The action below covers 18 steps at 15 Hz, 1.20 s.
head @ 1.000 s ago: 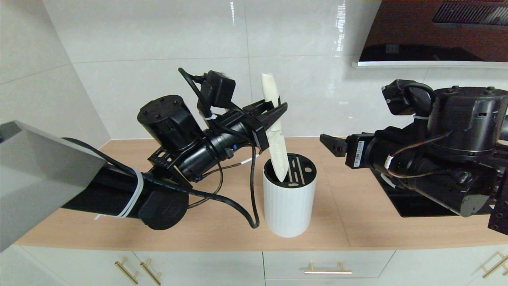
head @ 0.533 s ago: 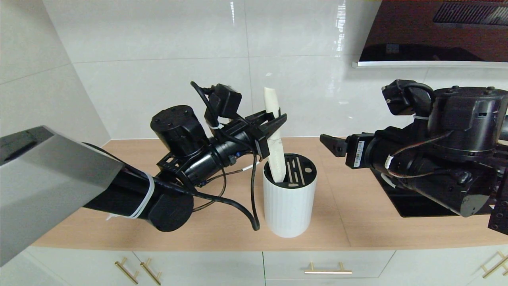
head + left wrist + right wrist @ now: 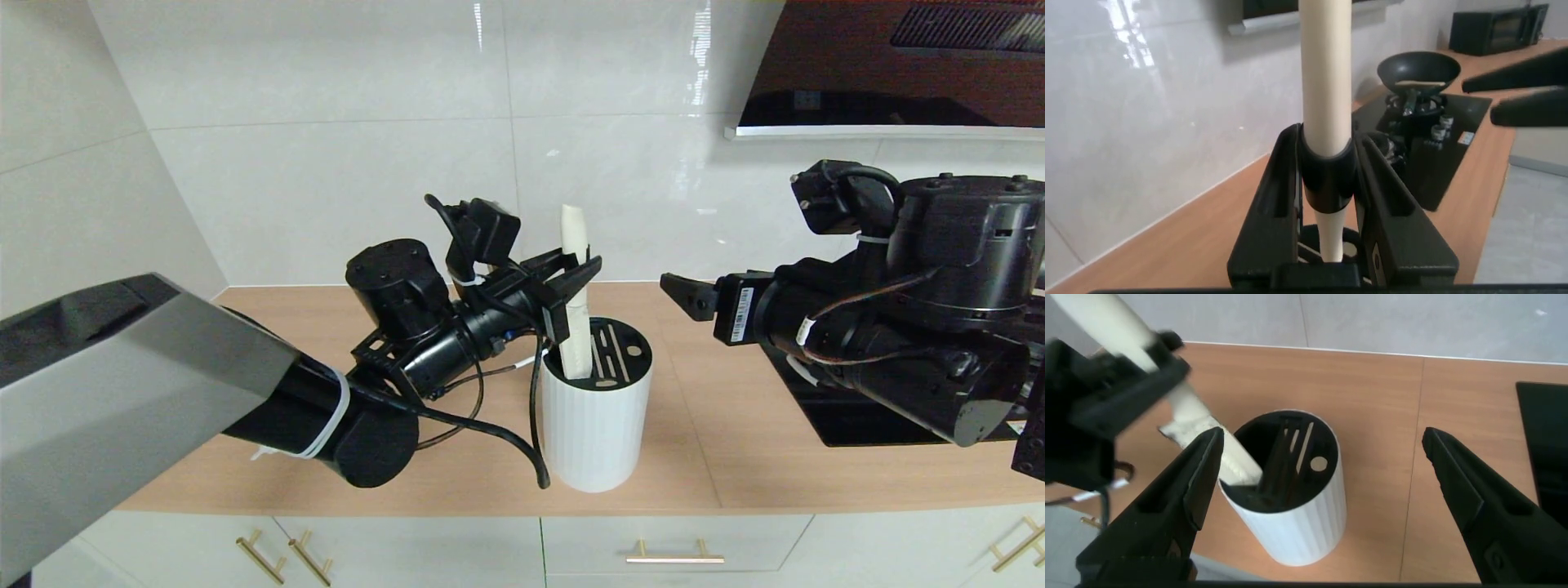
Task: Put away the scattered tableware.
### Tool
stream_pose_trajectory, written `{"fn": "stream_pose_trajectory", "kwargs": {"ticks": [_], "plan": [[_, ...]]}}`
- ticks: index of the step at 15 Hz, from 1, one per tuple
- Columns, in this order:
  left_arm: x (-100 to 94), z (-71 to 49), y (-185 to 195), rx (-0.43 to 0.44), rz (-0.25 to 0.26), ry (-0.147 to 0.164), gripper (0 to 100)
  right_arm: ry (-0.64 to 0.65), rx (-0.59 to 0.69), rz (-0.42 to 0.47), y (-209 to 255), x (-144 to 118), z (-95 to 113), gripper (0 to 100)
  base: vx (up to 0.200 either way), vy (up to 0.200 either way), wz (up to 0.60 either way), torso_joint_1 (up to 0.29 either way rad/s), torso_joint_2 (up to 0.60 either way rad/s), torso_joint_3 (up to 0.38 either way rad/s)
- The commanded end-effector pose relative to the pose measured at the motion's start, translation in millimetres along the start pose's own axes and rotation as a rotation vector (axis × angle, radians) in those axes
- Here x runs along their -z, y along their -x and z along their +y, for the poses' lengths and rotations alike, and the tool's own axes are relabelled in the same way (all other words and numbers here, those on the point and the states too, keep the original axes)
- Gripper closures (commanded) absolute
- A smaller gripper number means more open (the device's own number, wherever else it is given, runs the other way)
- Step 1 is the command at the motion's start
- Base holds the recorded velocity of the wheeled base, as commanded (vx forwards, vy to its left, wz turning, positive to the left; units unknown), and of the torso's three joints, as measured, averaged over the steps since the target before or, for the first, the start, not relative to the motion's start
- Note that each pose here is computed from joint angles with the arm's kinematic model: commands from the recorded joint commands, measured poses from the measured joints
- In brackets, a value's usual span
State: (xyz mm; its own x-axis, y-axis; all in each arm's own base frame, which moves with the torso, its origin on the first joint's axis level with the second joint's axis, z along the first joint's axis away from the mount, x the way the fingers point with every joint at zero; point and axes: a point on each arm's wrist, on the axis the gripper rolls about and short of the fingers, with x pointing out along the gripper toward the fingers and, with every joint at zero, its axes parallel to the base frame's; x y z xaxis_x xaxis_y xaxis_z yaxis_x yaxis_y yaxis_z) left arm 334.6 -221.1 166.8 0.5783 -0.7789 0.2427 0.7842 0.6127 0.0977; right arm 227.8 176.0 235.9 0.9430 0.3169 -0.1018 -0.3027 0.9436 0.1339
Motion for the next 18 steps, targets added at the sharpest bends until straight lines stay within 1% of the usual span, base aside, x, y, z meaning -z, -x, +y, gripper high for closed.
{"fn": "stream_pose_trajectory", "kwargs": {"ticks": [1,4,6,7,8,10,17,18], "plan": [[11.7,-4.8,-3.4,0.009,0.018,0.011,100,-0.001,-0.001,-0.003,0.8,-0.8,0.0,0,0.000,0.000,0.00,0.000,0.00,0.000],[24.6,-7.9,-6.0,0.013,0.045,0.022,100,-0.001,0.000,-0.003,0.8,-0.8,-0.1,0,0.000,0.000,0.00,0.000,0.00,0.000],[32.9,-7.8,-6.8,0.013,0.063,0.029,100,-0.001,0.000,-0.003,0.8,-0.8,-0.1,0,0.000,0.000,0.00,0.000,0.00,0.000],[32.9,-7.8,-6.8,0.013,0.063,0.029,100,-0.001,0.000,-0.003,0.8,-0.8,-0.1,0,0.000,0.000,0.00,0.000,0.00,0.000],[41.0,-7.6,-7.6,0.014,0.078,0.034,100,-0.001,0.000,-0.003,0.8,-0.8,-0.1,0,0.000,0.000,0.00,0.000,0.00,0.000],[47.7,-7.0,-9.6,0.014,0.089,0.038,100,-0.001,0.000,-0.003,0.8,-0.8,-0.1,0,0.000,0.000,0.00,0.000,0.00,0.000],[49.2,-6.4,-10.7,0.005,0.089,0.037,100,-0.001,0.000,-0.003,0.8,-0.8,-0.1,0,0.000,0.000,0.00,0.000,0.00,0.000],[49.2,-6.4,-10.7,0.005,0.089,0.037,0,-0.001,0.002,-0.003,0.6,-0.9,-0.5,0,0.000,0.000,0.00,0.000,0.00,0.000]]}}
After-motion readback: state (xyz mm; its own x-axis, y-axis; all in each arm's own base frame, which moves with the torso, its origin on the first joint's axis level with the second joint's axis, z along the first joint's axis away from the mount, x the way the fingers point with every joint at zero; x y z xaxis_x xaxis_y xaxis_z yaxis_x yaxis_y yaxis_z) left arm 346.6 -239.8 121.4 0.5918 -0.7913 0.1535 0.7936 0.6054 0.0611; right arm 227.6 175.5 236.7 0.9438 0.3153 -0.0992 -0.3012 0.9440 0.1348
